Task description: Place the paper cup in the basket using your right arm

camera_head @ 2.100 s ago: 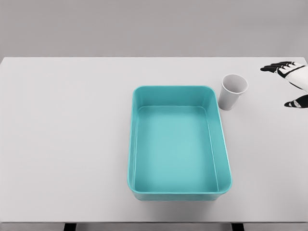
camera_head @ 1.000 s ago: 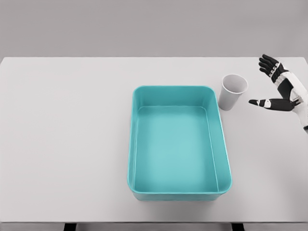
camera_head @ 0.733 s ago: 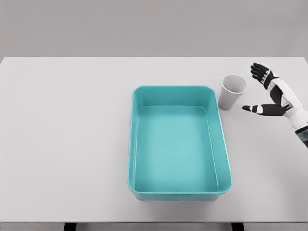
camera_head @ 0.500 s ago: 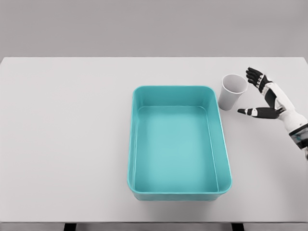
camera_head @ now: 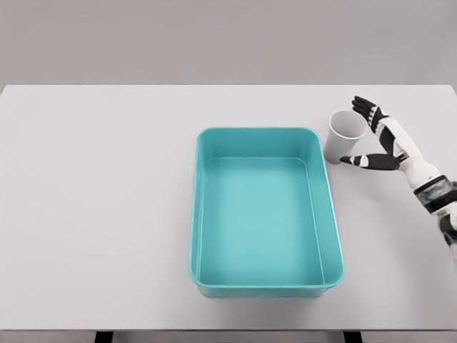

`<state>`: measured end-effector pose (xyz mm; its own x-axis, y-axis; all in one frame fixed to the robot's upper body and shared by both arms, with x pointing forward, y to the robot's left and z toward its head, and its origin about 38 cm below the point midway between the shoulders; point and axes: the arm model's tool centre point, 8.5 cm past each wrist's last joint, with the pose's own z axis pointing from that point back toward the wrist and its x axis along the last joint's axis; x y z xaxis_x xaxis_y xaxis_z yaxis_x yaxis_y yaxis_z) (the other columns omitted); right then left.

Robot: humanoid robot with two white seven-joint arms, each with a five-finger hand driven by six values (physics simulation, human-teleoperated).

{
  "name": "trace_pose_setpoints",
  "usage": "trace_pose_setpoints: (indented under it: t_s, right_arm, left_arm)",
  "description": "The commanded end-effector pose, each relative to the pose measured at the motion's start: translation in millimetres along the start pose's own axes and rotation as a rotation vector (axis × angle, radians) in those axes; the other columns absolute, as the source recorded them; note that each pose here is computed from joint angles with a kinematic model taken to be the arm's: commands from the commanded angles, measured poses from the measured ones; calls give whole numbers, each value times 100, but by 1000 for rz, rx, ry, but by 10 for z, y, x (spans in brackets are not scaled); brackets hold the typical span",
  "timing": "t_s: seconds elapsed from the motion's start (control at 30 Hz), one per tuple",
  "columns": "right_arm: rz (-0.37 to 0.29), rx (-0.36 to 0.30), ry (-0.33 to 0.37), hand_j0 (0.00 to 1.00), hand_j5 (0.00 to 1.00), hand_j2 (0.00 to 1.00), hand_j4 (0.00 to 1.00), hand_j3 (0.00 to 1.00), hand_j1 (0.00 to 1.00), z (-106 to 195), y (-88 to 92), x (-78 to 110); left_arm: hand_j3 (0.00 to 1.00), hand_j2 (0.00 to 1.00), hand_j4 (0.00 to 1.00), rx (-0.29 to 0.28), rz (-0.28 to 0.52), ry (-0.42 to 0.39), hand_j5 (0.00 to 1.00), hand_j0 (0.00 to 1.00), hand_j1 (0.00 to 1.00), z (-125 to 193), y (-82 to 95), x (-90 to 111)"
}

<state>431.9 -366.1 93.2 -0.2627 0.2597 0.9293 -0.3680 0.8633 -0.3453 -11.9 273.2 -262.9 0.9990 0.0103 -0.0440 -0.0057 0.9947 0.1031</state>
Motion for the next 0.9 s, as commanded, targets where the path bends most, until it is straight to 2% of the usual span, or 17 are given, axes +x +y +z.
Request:
trace_pose_setpoints:
  t_s: [0.0, 0.6, 0.7, 0.77, 0.8, 0.83, 0.87]
  right_arm:
    - [-4, 5, 0, 100, 100, 100, 100, 100, 100, -14, 41, -11]
    - [-15, 14, -27, 100, 100, 100, 100, 100, 100, -131, 135, 36]
    - [-9, 18, -27, 86, 86, 86, 86, 86, 86, -133, 129, 41]
    - [-8, 17, -23, 71, 71, 71, 71, 71, 71, -122, 124, 32]
    - [-8, 17, -22, 67, 67, 67, 67, 67, 67, -120, 122, 28]
    - [-8, 17, -22, 57, 57, 57, 57, 57, 57, -120, 122, 28]
    - [-8, 17, -22, 54, 54, 54, 54, 54, 54, -120, 122, 28]
  left_arm:
    - [100, 100, 100, 0, 0, -2, 100, 100, 100, 0, 0, 11]
    - [100, 100, 100, 0, 0, 0, 100, 100, 100, 0, 0, 1]
    - [100, 100, 100, 0, 0, 0, 100, 100, 100, 0, 0, 1]
    - [100, 100, 100, 0, 0, 0, 100, 100, 100, 0, 0, 1]
    - [100, 100, 100, 0, 0, 0, 100, 100, 100, 0, 0, 5]
    - [100, 100, 100, 0, 0, 1, 100, 100, 100, 0, 0, -5]
    - [100, 100, 100, 0, 0, 0, 100, 100, 100, 0, 0, 1]
